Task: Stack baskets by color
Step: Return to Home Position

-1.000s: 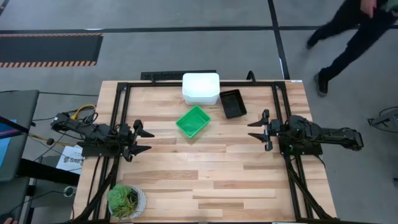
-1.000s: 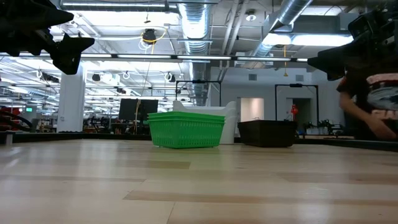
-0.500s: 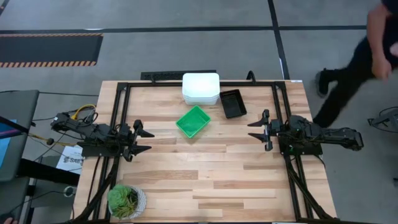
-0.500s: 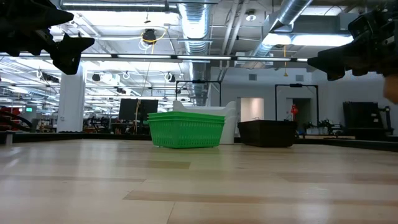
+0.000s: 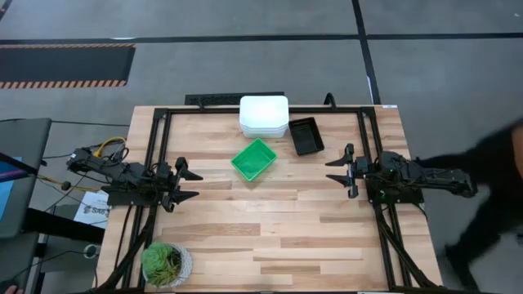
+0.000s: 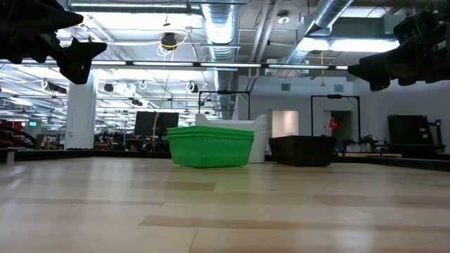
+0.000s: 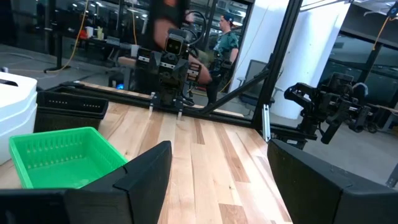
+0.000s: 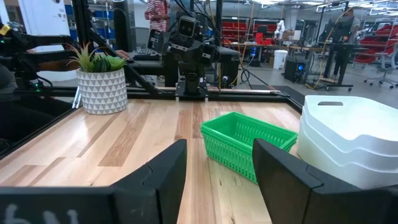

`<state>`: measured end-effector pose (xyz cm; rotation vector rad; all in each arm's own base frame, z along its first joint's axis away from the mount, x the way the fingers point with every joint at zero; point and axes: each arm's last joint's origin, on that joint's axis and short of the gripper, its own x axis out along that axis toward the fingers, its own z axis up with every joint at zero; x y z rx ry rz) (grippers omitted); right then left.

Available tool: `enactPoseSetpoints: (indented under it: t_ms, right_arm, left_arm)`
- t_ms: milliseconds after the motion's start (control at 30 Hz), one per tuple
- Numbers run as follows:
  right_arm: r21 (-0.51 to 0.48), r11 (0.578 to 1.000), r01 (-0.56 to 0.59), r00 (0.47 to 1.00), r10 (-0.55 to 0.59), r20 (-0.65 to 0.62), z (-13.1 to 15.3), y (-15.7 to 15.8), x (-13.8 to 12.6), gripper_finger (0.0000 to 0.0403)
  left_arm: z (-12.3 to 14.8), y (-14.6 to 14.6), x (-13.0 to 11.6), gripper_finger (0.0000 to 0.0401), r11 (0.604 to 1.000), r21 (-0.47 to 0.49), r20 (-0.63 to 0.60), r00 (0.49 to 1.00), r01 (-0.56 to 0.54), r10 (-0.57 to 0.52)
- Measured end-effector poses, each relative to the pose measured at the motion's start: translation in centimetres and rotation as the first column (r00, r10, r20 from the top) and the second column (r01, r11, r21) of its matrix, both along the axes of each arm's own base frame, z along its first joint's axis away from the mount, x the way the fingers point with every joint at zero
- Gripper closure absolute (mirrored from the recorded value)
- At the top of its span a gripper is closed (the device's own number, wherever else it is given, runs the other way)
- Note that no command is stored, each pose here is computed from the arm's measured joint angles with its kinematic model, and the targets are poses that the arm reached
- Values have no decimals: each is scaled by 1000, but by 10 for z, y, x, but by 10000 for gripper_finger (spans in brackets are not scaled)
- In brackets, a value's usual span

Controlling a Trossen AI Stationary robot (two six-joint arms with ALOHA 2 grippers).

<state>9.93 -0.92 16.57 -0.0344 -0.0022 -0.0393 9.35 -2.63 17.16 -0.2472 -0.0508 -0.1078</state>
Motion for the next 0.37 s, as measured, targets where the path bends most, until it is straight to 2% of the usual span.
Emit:
enactPoseSetpoints:
  t_ms: [367]
  right_arm:
    - [0,1000,0,1000,0,0,0,0,0,195]
  left_arm:
    - [0,0,0,145,1000,0,0,1000,0,0]
